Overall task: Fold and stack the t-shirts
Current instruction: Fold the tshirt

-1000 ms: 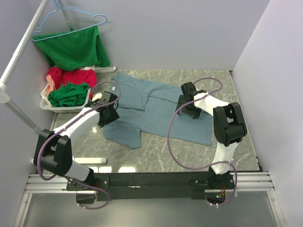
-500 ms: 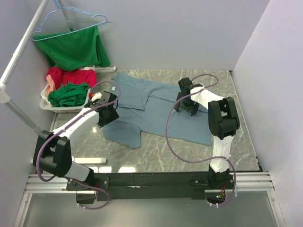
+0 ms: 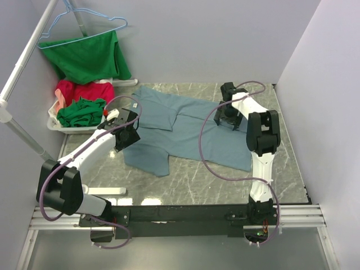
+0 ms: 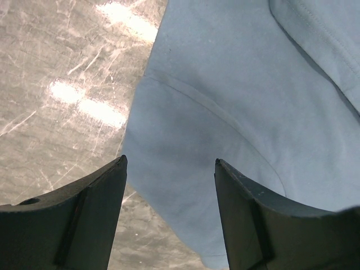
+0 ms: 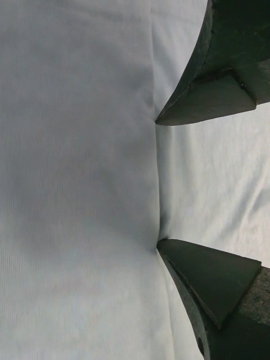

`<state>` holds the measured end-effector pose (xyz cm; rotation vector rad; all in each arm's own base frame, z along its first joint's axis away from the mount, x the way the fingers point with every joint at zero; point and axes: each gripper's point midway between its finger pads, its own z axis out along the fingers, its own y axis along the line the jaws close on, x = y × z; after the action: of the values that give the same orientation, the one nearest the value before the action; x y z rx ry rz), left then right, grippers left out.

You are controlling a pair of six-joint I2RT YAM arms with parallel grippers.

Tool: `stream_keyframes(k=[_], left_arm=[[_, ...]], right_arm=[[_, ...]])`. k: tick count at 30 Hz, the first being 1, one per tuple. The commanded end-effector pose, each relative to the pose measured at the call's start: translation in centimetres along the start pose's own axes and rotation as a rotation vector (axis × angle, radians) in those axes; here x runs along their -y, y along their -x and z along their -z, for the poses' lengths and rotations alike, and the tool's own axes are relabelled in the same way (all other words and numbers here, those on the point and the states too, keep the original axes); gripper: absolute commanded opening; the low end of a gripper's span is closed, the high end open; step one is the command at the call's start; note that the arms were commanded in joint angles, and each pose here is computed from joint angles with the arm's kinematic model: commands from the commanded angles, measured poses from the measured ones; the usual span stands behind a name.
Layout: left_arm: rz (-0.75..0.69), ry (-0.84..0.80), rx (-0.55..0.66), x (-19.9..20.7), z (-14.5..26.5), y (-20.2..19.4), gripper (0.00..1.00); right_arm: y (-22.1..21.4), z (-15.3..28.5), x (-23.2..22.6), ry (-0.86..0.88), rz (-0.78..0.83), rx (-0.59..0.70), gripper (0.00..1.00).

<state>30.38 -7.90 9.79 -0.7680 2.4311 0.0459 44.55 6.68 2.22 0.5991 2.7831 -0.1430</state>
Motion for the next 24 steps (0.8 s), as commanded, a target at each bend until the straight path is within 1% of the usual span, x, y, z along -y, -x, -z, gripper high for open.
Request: stream_keyframes(k=[1,7,15,20,21,22,23,24], left_arm=[[0.018,-0.034,0.05,0.7,1.2,1.6,0.69],[0.006,-0.02,0.047,0.6,1.0,1.5,0.69],[-0.009,-0.02,0.027,0.6,0.7,1.0,0.69],[-0.033,0.007,-0.051,0.3,-1.3,-1.4,0.68],[-0.032,-0.007,-0.074,0.5,-1.6,-2.0,0.67],[-0.028,-0.033,-0.076,1.1,-1.9,-2.2,0.66],[-0.035,-0.039,-0.105,0.9,-2.4,-3.2,0.66],[-0.034,-0.061,-0.128,1.2,-2.6,-3.8,0.64]], right_arm=[[0.5,-0.1,3.0,-0.033,-0.008,-0.035,0.87],[0.6,-0.9,4.7,-0.075,0.003,-0.053,0.86],[3.0,-0.9,5.1,-0.07,-0.033,-0.05,0.83],[4.9,0.6,4.5,-0.038,-0.084,0.025,0.8],[5.8,1.5,4.3,-0.022,-0.097,0.066,0.8],[6.2,2.0,4.2,-0.01,-0.102,0.087,0.8],[6.3,2.3,4.2,-0.003,-0.106,0.099,0.8],[7.3,3.5,4.0,0.02,-0.119,0.146,0.8]])
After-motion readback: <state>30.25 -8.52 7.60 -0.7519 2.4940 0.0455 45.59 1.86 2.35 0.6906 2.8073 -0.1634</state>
